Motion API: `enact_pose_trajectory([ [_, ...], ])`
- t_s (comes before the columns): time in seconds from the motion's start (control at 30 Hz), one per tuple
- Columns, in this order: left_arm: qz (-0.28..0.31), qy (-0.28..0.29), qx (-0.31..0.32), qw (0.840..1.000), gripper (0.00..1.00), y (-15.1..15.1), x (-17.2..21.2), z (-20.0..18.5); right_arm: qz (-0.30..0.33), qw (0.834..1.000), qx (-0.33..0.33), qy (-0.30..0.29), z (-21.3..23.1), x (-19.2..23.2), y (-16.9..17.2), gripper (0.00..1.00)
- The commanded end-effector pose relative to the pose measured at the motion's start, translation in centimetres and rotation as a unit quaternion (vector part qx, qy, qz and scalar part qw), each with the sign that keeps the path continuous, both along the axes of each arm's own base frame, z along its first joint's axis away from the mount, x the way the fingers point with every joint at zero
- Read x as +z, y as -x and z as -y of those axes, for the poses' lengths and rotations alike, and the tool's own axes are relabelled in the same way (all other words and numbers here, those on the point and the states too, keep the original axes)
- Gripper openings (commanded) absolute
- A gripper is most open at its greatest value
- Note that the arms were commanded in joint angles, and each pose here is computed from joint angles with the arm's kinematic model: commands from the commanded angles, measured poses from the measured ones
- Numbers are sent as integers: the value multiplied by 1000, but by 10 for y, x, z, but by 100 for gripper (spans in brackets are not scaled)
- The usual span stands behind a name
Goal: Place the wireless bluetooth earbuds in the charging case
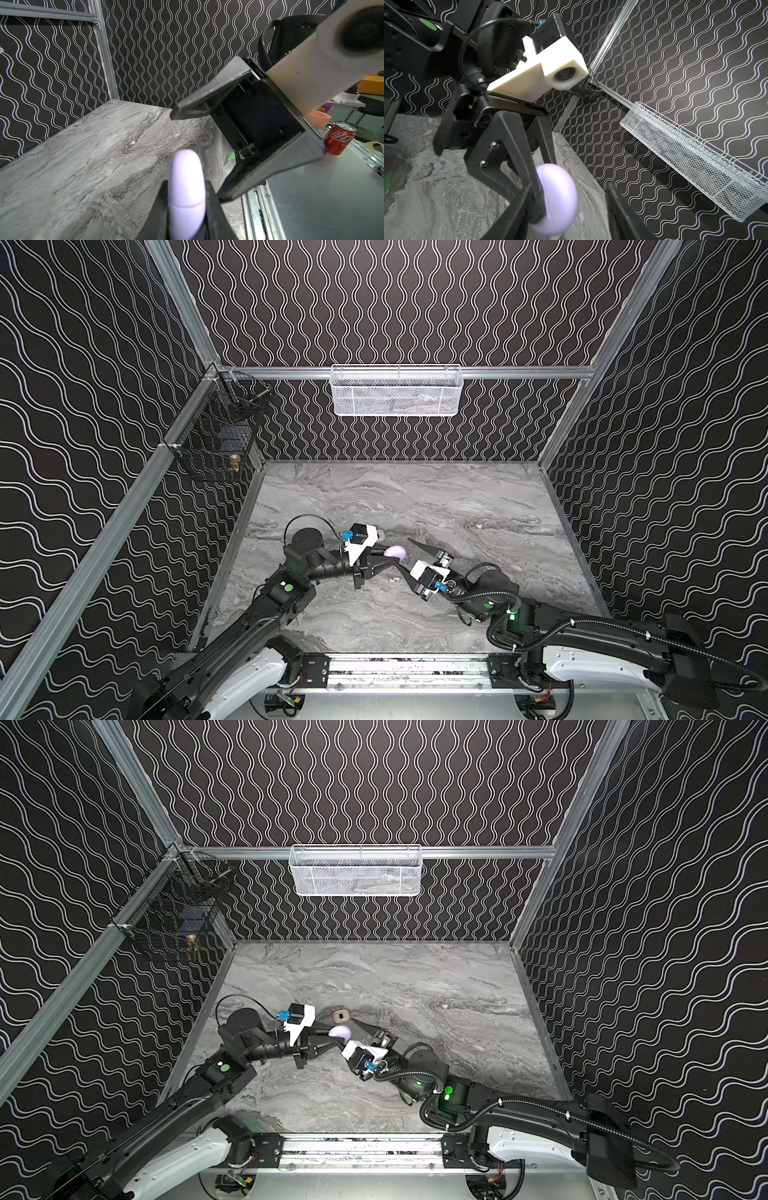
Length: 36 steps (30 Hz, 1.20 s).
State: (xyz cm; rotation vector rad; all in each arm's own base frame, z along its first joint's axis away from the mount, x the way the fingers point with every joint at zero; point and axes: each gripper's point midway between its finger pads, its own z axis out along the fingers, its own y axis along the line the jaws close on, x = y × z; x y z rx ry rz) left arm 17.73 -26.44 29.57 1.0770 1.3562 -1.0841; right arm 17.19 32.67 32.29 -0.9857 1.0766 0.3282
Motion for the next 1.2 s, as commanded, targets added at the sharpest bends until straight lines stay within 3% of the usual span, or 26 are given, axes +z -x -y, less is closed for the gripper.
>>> enact_pose_trajectory([
  [0.0,20,9,-46,999,0,17,6,3,-5,998,-53,-37,13,18,-18,58],
  [0.43,31,15,-52,998,0,22,7,1,-46,993,-88,-68,29,23,-46,58],
  [0.73,26,39,-21,999,0,14,11,-2,-78,985,-117,-100,33,28,-59,64],
  [0.87,15,74,-15,997,0,6,18,-12,-140,953,-191,-189,65,43,-78,66],
  [1.0,-31,116,17,993,0,-25,21,-34,-230,894,-253,-291,116,33,-96,70],
  [1.1,-67,148,36,986,0,-50,18,-53,-285,856,-281,-327,145,9,-103,72],
  [1.17,-80,159,35,984,0,-59,15,-59,-317,840,-297,-324,152,-12,-105,72],
])
